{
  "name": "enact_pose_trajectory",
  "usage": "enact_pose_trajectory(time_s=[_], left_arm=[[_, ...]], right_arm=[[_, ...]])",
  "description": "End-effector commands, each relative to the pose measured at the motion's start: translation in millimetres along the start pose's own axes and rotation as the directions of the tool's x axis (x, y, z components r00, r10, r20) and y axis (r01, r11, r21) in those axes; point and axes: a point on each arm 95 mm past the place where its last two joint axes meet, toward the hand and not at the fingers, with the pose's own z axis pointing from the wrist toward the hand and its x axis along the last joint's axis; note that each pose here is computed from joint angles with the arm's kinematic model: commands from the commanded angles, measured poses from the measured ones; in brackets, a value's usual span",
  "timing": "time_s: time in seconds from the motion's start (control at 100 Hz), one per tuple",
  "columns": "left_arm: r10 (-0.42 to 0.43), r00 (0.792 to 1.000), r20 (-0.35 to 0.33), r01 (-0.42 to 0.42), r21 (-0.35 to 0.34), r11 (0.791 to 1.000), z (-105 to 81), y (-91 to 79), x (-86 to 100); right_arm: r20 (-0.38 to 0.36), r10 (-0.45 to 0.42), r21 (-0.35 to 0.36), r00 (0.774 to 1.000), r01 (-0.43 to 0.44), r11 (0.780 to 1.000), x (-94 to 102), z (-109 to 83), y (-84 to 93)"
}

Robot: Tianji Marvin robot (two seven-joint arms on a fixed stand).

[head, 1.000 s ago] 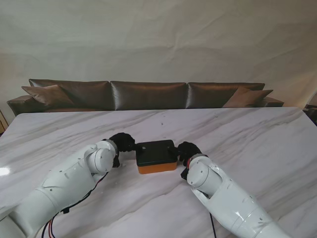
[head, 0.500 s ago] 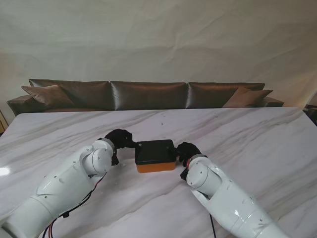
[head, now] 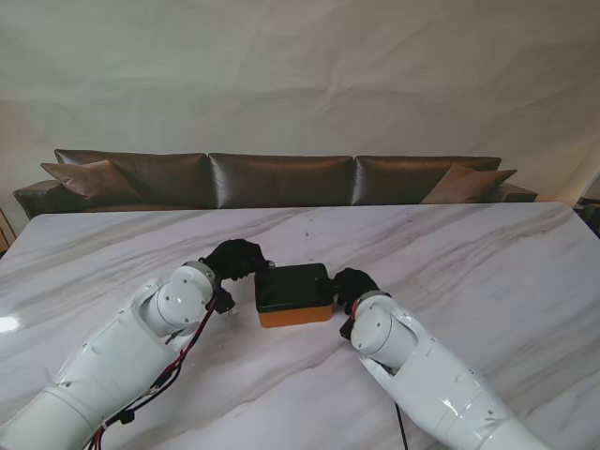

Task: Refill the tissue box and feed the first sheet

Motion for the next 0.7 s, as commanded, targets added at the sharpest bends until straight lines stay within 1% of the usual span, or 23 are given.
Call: enact_pose_trajectory(time_s=[0.0,0.08,0.15,0.39,0.51,0.69], left_arm=[[-0.013,1.000,0.001,0.013,-0.030,0.999,3.0,7.9,3.4],[-0.044,0.999,0.006,0.044,-0.045,0.998,4.8,11.3,2.8],[-0.051,0.999,0.017,0.052,-0.058,0.997,5.4,13.6,2.0],[-0.005,0.998,0.065,0.011,-0.081,0.997,5.8,21.8,-2.7],[0.039,0.995,0.092,-0.030,-0.094,0.995,7.4,25.1,-6.7],[0.056,0.991,0.123,-0.042,-0.109,0.993,11.4,28.9,-12.7]], right_arm=[[0.007,0.000,0.031,1.000,-0.001,1.000,-2.9,-0.5,-9.7],[0.006,0.001,0.030,1.000,-0.001,1.000,-3.3,-0.5,-9.6],[0.005,0.001,0.028,1.000,-0.001,1.000,-4.0,-0.5,-8.9],[0.006,-0.002,0.020,1.000,0.002,1.000,-6.1,-0.6,-6.8],[0.003,-0.002,0.019,1.000,0.002,1.000,-5.9,-0.7,-7.2],[0.000,-0.004,0.018,1.000,0.004,1.000,-5.3,-0.5,-7.5]])
